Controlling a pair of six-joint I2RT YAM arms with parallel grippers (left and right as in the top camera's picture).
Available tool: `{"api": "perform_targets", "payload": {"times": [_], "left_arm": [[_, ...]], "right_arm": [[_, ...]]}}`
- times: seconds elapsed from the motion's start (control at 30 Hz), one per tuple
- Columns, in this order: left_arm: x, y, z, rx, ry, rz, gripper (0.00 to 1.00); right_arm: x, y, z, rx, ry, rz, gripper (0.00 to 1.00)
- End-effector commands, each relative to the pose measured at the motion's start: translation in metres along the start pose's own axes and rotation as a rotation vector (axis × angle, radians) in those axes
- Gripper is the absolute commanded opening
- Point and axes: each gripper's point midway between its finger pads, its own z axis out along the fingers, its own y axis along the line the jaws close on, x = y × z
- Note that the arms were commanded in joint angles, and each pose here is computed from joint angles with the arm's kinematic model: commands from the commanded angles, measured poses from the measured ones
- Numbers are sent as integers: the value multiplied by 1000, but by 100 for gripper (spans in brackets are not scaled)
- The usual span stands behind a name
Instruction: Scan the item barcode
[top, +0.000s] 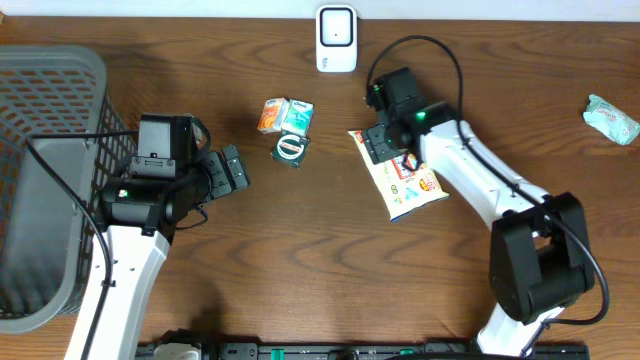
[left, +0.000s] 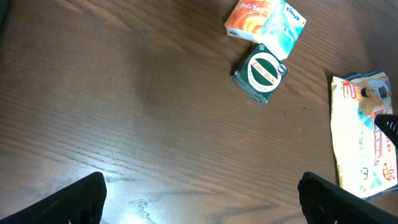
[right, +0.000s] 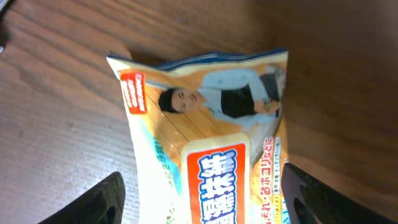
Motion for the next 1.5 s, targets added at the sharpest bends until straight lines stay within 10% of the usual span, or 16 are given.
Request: {"api": "perform_targets", "payload": {"times": [0.0, 0.27, 0.63, 1.47], "left_arm": [[-4, 2, -2, -12, -12, -2, 98], [-4, 3, -2, -12, -11, -2, 98], [-4, 3, -2, -13, -12, -2, 97], [-4, 3, -2, -12, -11, -2, 98]], "right_arm": [[26, 9, 19, -97, 74, -7, 80], [60, -3, 49, -45, 154, -4, 74], [71, -2, 63, -45, 189, 21, 2], [-151, 28, -65, -279, -629, 103, 1]]}}
